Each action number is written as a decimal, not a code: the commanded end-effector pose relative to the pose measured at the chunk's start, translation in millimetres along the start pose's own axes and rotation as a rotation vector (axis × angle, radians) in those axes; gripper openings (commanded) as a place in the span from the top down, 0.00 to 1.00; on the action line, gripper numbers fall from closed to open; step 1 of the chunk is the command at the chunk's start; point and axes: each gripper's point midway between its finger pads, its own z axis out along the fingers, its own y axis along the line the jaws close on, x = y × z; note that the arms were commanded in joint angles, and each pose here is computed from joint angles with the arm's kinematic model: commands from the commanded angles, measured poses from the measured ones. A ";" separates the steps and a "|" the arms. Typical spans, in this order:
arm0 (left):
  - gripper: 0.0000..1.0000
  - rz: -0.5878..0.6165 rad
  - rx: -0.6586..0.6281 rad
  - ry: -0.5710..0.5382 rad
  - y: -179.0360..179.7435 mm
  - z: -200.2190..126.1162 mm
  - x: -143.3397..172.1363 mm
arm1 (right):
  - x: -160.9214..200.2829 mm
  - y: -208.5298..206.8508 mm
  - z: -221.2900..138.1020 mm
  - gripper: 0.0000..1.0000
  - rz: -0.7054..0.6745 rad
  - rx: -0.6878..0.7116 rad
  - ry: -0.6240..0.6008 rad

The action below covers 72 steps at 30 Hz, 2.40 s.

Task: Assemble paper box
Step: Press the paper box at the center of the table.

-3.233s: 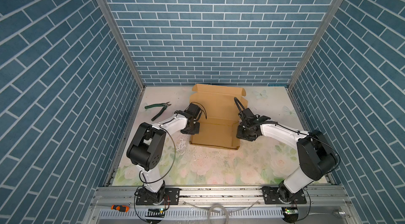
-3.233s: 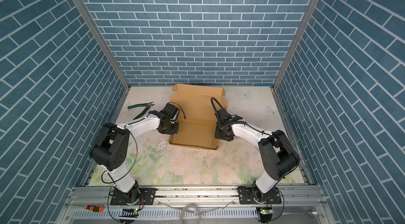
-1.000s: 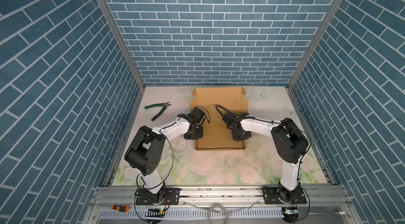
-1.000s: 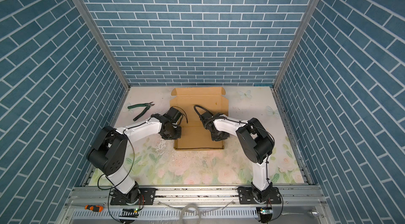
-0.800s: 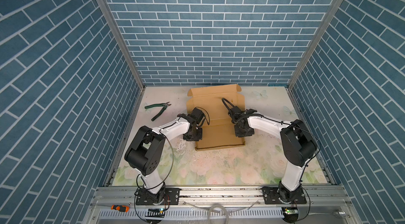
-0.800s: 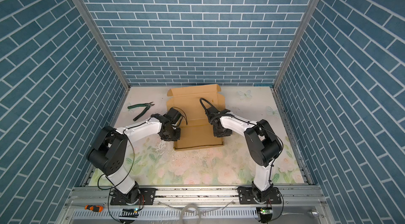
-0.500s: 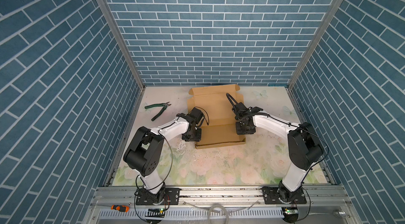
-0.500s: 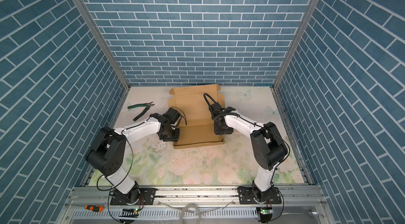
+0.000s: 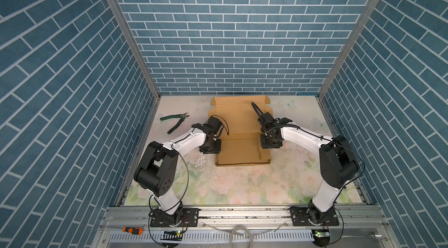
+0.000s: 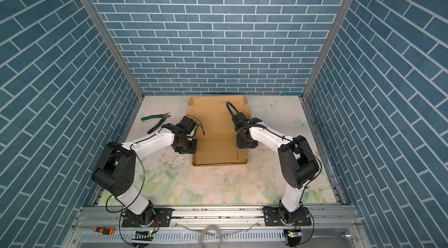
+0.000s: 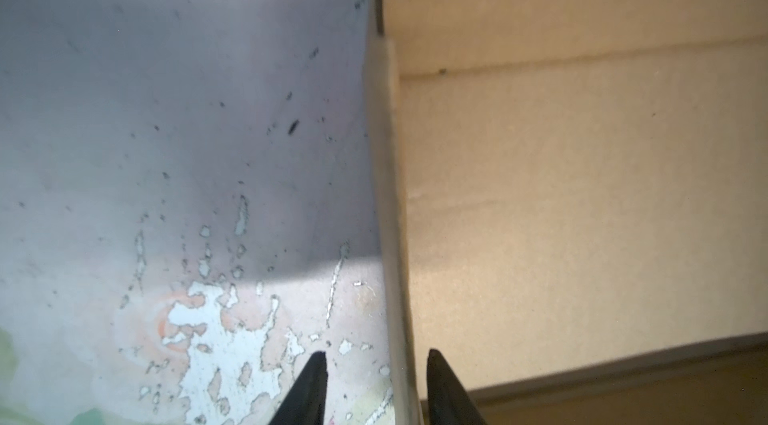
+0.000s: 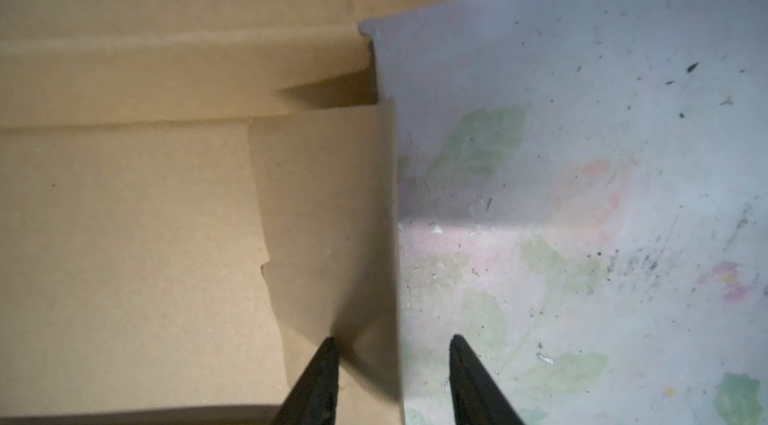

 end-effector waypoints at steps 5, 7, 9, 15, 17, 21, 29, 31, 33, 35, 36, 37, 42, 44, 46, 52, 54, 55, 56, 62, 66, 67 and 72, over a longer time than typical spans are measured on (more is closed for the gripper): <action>0.62 0.051 0.010 -0.059 -0.6 0.7 -32.9 | -12.6 0.0 15.2 0.58 -0.023 0.010 -0.006; 0.64 0.054 0.003 -0.047 0.7 7.1 -32.2 | -8.5 -4.5 22.9 0.64 -0.034 0.039 0.008; 0.66 0.053 0.000 -0.041 1.5 11.3 -31.1 | -3.6 -10.1 29.0 0.74 -0.043 0.070 0.018; 0.79 0.052 0.016 -0.051 -0.6 13.2 -31.1 | 5.0 -22.6 38.9 0.99 -0.076 0.155 0.033; 0.81 0.052 0.020 -0.051 -1.6 14.1 -31.2 | 5.9 -24.1 42.2 1.00 -0.090 0.185 0.036; 0.85 0.049 0.034 -0.053 -4.1 13.0 -31.2 | 7.8 -27.6 46.7 1.00 -0.121 0.251 0.038; 0.89 0.039 0.051 -0.072 -7.9 7.8 -35.6 | 12.3 -33.0 51.8 1.00 -0.245 0.447 0.050; 0.90 0.037 0.057 -0.072 -9.3 7.2 -36.0 | 11.0 -32.4 49.6 1.00 -0.251 0.467 0.041; 0.91 0.033 0.063 -0.075 -10.5 6.0 -37.2 | 7.1 -33.5 45.6 1.00 -0.257 0.488 0.032; 0.91 0.030 0.071 -0.077 -11.7 4.8 -37.6 | 3.4 -32.7 41.7 1.00 -0.273 0.504 0.028; 0.92 0.029 0.074 -0.080 -12.4 3.7 -38.5 | 1.9 -32.1 40.0 1.00 -0.285 0.515 0.024; 0.92 0.030 0.078 -0.082 -13.5 2.5 -39.2 | 0.7 -31.4 38.0 1.00 -0.303 0.533 0.024; 0.92 0.026 0.084 -0.090 -15.0 0.9 -39.9 | 2.8 -27.9 41.1 1.00 -0.341 0.574 0.039; 0.93 0.023 0.087 -0.089 -15.3 1.6 -39.6 | 8.3 -24.5 47.8 1.00 -0.343 0.566 0.057; 0.93 0.022 0.089 -0.086 -15.3 1.7 -38.5 | 13.3 -17.6 51.3 1.00 -0.328 0.515 0.068; 0.93 0.024 0.049 -0.084 -7.3 1.8 -35.7 | 17.2 2.8 47.6 0.86 -0.230 0.267 0.082; 0.94 0.020 0.038 -0.082 -4.5 1.6 -34.5 | 16.0 3.6 39.9 0.79 -0.209 0.222 0.076; 0.94 0.019 0.032 -0.083 -3.3 1.1 -34.3 | 15.5 3.5 35.0 0.76 -0.197 0.198 0.074; 0.94 0.018 0.025 -0.082 -1.9 1.1 -33.5 | 15.4 2.6 30.6 0.73 -0.187 0.182 0.072; 0.94 0.010 0.014 -0.089 0.2 -2.0 -33.7 | 21.4 -5.1 7.9 0.64 -0.176 0.144 0.082; 0.94 0.007 0.016 -0.093 0.2 -2.5 -34.0 | 29.9 -6.1 5.0 0.61 -0.164 0.131 0.102; 0.94 0.008 0.017 -0.095 -0.4 -2.7 -34.2 | 32.7 -5.7 5.6 0.61 -0.158 0.128 0.106; 0.94 0.003 0.019 -0.096 -0.2 -3.5 -34.0 | 42.4 -0.2 8.8 0.59 -0.139 0.126 0.112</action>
